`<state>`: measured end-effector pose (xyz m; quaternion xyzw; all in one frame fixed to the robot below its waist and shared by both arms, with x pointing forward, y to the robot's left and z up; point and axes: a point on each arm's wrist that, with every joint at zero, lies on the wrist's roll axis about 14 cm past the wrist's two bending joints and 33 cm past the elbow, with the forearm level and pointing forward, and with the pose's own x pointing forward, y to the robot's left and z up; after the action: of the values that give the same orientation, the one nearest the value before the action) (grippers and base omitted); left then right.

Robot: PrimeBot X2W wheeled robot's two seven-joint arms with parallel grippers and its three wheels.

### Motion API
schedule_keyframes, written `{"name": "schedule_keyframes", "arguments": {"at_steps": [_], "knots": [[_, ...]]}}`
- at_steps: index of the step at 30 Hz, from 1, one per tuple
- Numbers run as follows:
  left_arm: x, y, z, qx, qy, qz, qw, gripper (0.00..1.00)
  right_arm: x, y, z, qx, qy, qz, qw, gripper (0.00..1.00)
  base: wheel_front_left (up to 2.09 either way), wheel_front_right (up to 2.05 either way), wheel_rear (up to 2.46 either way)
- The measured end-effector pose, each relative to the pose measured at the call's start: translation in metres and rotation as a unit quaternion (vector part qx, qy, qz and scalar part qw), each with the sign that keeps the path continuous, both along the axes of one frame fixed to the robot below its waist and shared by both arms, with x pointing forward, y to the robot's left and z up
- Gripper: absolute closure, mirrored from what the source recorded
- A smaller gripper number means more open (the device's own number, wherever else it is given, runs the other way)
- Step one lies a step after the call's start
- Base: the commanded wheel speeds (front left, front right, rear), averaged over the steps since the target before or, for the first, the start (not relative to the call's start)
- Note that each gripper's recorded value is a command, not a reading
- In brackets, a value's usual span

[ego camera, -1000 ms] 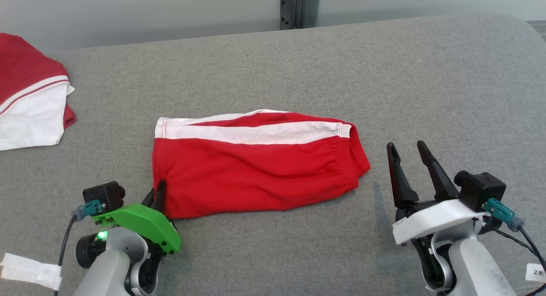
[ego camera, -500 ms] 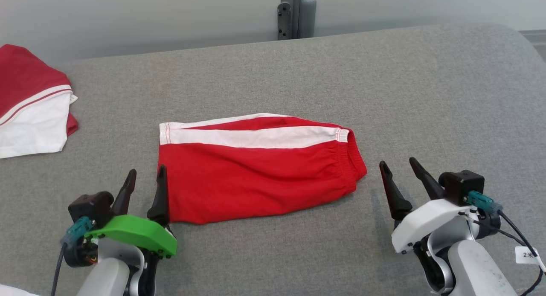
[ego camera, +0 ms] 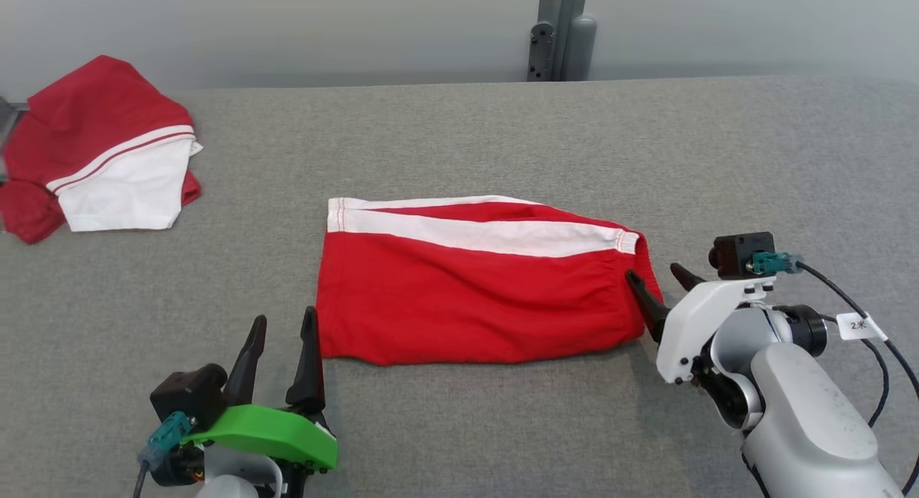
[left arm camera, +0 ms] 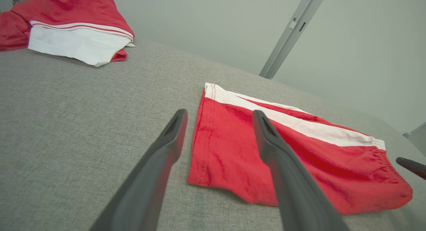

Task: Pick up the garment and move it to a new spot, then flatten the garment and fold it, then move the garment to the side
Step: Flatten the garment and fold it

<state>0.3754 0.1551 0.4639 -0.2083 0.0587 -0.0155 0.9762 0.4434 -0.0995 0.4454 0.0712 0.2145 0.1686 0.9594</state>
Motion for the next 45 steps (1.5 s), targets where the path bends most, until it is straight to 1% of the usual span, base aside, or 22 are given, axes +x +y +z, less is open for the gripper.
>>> {"name": "schedule_keyframes", "arguments": {"at_steps": [5,9,13,15,16,17,18,22,28,32,36,40,42,45], "knots": [[-0.006,0.010,0.004,0.001,-0.006,0.017,1.000,0.00,0.009,-0.003,-0.020,-0.010,0.049,-0.004,0.999,0.00,0.00,0.00,0.00],[-0.010,0.019,0.005,0.002,-0.005,0.032,0.999,0.00,0.009,0.013,-0.036,0.020,0.103,0.000,0.995,0.00,0.00,0.00,0.00],[-0.012,0.024,0.002,0.002,0.000,0.041,0.999,0.00,0.015,0.020,-0.043,0.030,0.133,0.003,0.991,0.00,0.00,0.00,0.00],[-0.012,0.026,0.000,0.003,0.003,0.045,0.999,0.00,0.019,0.022,-0.044,0.030,0.140,0.005,0.990,0.55,0.00,0.00,0.00],[-0.013,0.027,-0.001,0.003,0.004,0.046,0.999,0.00,0.021,0.024,-0.044,0.031,0.143,0.007,0.989,0.65,0.00,0.00,0.00],[-0.013,0.027,-0.001,0.003,0.004,0.047,0.999,0.00,0.023,0.026,-0.044,0.031,0.146,0.010,0.989,0.87,0.00,0.00,0.00],[-0.012,0.027,-0.001,0.003,0.005,0.047,0.999,0.00,0.024,0.027,-0.044,0.031,0.148,0.012,0.988,1.00,0.00,0.00,0.00],[-0.011,0.027,-0.002,0.003,0.006,0.047,0.999,0.00,0.026,0.030,-0.044,0.030,0.153,0.018,0.988,1.00,0.00,0.00,0.00],[-0.005,0.017,0.001,0.003,-0.001,0.031,1.000,0.00,0.031,0.019,-0.029,0.028,0.137,0.023,0.990,1.00,0.00,0.00,0.00],[0.000,0.004,0.004,0.000,-0.008,0.011,1.000,0.00,0.033,-0.015,-0.020,0.004,0.128,0.012,0.992,1.00,0.00,0.00,0.00],[0.005,-0.014,0.008,-0.005,-0.014,-0.015,1.000,0.00,0.032,-0.064,-0.011,-0.020,0.122,-0.022,0.992,1.00,0.00,0.00,0.00],[0.010,-0.031,0.011,-0.009,-0.019,-0.040,0.999,0.00,0.024,-0.108,-0.007,-0.038,0.128,-0.056,0.989,1.00,0.00,0.00,0.00],[0.012,-0.038,0.012,-0.011,-0.020,-0.050,0.998,0.00,0.021,-0.120,-0.005,-0.033,0.130,-0.070,0.989,1.00,0.00,0.00,0.00],[0.014,-0.044,0.010,-0.011,-0.017,-0.060,0.998,0.00,0.016,-0.115,-0.004,-0.009,0.133,-0.070,0.989,1.00,0.00,0.00,0.00]]}}
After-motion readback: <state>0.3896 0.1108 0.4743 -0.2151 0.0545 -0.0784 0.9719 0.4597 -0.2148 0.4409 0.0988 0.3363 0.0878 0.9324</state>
